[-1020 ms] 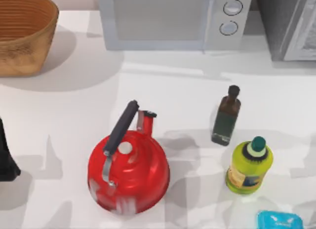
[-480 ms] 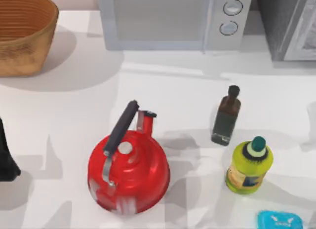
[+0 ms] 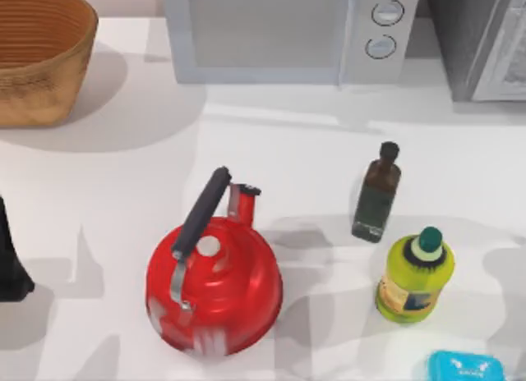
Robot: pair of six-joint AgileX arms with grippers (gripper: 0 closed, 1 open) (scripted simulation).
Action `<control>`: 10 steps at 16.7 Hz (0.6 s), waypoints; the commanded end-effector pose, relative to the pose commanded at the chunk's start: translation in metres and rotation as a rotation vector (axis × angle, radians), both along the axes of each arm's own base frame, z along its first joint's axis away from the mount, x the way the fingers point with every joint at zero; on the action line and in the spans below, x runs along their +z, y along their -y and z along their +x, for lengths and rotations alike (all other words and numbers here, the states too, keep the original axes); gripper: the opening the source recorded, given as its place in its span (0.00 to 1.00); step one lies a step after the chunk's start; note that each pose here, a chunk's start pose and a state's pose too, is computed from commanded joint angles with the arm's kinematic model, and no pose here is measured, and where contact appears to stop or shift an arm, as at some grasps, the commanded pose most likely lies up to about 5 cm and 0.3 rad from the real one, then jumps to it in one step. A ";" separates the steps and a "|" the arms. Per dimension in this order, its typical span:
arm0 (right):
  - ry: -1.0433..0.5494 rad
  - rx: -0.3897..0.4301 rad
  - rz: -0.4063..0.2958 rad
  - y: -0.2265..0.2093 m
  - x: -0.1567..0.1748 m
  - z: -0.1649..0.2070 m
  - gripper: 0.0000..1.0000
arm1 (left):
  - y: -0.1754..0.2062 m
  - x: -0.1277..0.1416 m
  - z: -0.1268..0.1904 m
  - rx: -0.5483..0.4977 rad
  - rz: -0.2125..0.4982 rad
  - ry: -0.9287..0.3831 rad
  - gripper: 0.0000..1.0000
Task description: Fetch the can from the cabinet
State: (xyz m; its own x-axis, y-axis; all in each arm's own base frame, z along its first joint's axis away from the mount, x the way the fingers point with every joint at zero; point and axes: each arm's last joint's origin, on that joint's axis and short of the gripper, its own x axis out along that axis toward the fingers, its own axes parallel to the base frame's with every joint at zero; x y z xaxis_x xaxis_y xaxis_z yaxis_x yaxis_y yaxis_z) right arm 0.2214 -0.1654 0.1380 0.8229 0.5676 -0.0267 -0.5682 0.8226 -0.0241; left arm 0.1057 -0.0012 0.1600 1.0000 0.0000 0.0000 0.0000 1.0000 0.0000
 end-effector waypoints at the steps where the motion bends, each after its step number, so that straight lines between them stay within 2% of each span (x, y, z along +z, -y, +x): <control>1: -0.002 0.030 0.007 0.012 -0.014 -0.001 0.00 | 0.000 0.000 0.000 0.000 0.000 0.000 1.00; 6: 0.002 0.138 0.032 0.051 -0.073 -0.020 0.00 | 0.000 0.000 0.000 0.000 0.000 0.000 1.00; 10: 0.006 0.162 0.037 0.058 -0.088 -0.028 0.00 | 0.000 0.000 0.000 0.000 0.000 0.000 1.00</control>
